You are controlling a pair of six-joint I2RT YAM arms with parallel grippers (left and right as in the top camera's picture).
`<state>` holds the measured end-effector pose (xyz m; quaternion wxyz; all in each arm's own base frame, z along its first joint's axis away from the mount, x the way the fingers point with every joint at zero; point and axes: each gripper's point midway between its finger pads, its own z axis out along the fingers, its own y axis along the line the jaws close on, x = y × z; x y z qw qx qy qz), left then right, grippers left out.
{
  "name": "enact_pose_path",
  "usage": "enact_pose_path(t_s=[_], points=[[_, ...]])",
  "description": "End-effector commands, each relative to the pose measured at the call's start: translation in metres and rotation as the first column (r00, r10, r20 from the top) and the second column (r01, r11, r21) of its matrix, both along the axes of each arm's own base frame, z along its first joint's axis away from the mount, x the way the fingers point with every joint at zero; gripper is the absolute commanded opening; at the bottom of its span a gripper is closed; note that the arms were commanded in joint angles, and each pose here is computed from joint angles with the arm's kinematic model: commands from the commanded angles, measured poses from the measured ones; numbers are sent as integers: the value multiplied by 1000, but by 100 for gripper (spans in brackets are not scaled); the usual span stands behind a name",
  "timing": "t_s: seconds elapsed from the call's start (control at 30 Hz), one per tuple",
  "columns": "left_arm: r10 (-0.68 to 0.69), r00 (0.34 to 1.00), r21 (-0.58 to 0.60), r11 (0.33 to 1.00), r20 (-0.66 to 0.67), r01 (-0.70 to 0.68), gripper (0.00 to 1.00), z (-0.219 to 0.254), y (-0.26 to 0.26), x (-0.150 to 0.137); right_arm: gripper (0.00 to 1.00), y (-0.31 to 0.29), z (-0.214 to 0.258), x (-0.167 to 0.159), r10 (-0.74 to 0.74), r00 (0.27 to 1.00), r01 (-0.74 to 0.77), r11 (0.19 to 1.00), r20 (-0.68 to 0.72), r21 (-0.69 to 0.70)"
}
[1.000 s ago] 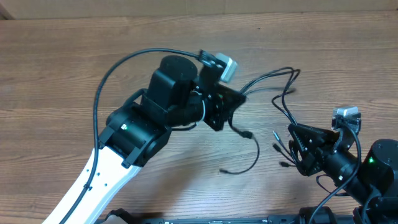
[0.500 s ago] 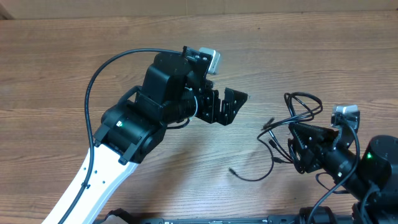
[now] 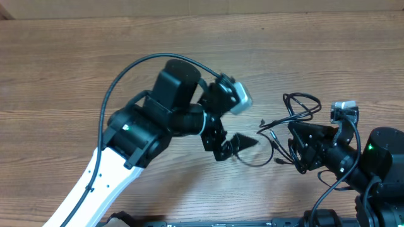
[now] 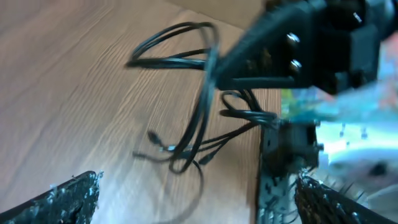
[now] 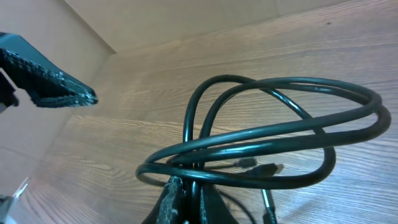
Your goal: Untangle cables
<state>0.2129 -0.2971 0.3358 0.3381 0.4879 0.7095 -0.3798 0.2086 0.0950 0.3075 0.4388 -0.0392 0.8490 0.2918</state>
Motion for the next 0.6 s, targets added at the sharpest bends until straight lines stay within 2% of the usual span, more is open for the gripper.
enact_pose_path(t_s=[0.0, 0.1, 0.3, 0.57], points=[[-196, 959, 41, 981, 206, 192, 100, -5, -16, -7, 4, 6, 5, -2, 34, 999, -34, 999, 16, 23], [-256, 942, 75, 967, 216, 245, 100, -22, -30, -7, 4, 7, 6, -3, 43, 999, -44, 999, 16, 29], [-276, 939, 79, 961, 205, 265, 100, -46, -55, 10, 4, 8, 5, -4, 46, 999, -47, 998, 12, 31], [-295, 927, 60, 955, 233, 289, 100, -52, -76, 14, 4, 8, 4, -5, 46, 999, -46, 998, 3, 30]])
